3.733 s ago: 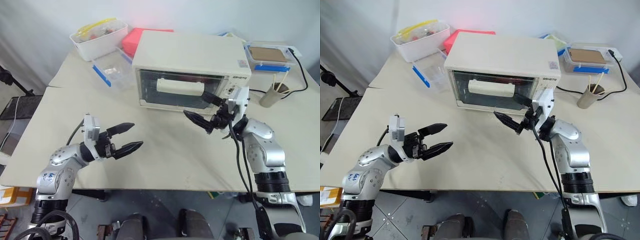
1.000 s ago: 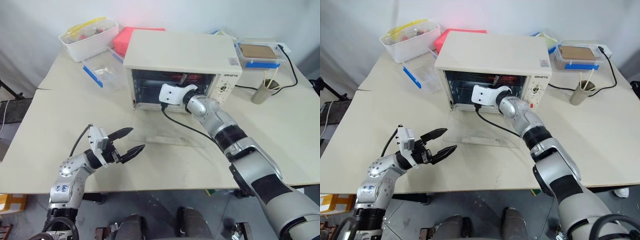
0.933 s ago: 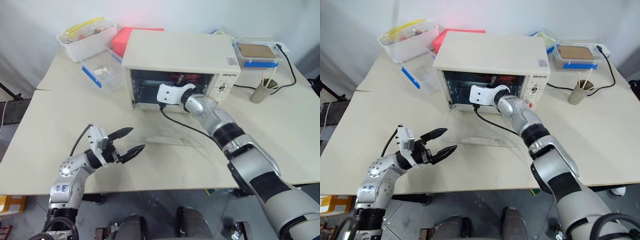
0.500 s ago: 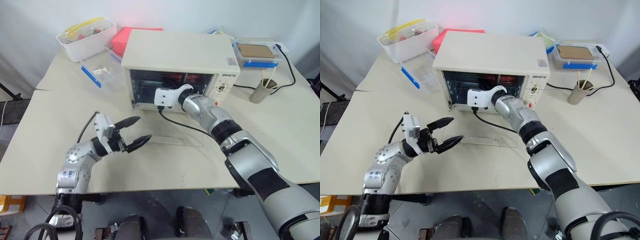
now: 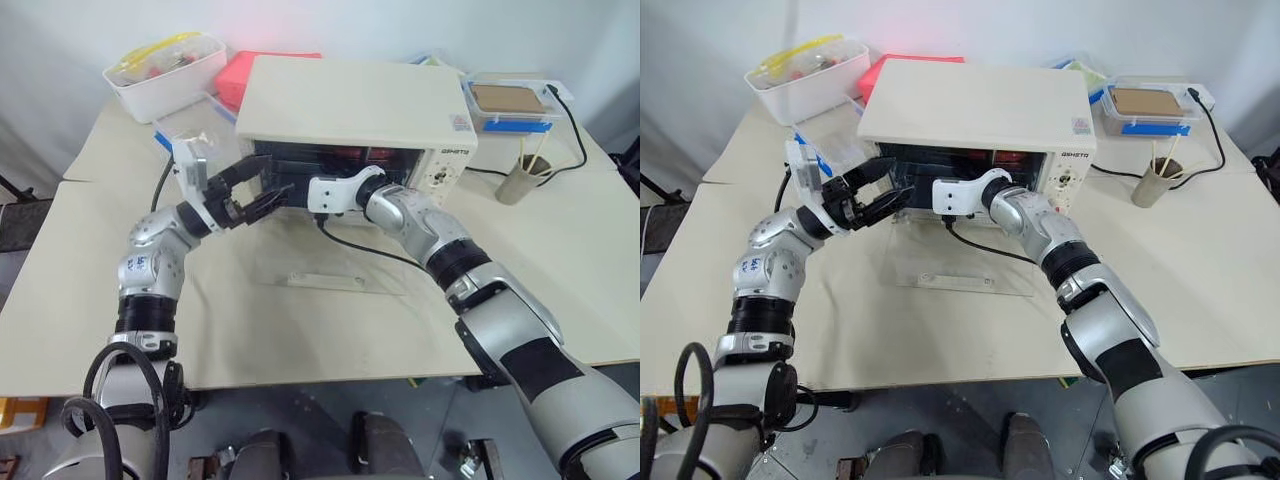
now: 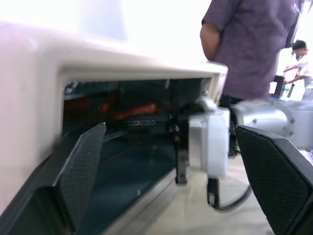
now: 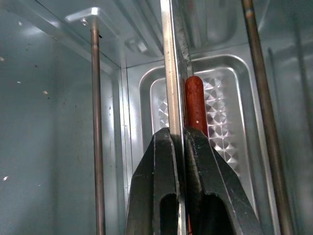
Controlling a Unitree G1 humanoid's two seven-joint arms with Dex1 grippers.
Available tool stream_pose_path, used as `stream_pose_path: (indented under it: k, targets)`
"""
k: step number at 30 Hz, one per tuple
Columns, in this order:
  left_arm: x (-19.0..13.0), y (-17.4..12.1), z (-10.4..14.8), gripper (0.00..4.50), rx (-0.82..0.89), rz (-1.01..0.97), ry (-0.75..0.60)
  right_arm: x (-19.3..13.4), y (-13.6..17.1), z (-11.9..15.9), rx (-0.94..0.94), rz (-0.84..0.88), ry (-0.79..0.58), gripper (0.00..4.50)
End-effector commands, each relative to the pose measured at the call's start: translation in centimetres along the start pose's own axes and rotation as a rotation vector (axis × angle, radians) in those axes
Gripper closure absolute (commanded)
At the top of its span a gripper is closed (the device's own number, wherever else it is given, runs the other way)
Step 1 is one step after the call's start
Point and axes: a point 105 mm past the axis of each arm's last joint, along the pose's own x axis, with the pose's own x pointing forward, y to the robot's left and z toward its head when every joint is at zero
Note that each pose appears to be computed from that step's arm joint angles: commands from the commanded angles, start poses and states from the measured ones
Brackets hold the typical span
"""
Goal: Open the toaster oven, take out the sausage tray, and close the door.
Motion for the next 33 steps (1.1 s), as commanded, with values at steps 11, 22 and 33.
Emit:
stream_pose_path:
  k: [11,22,33]
  targets:
    - [0.6,1.6,0.9,0.00,-0.012,0.018,-0.023,-7.9,-0.4,4.2,-0.007,-0.004,-0.138,4.41]
    - [-0.7,1.5,-0.1,0.00,-0.040,0.002,0.036,-14.6,3.2,4.4,-0.029,0.122,-0.090,4.41]
    - [-5.2,-0.6,-2.1,0.00,-0.428,0.073,0.282,-15.5,2.8,5.4,-0.038,0.152,-0.127,4.41]
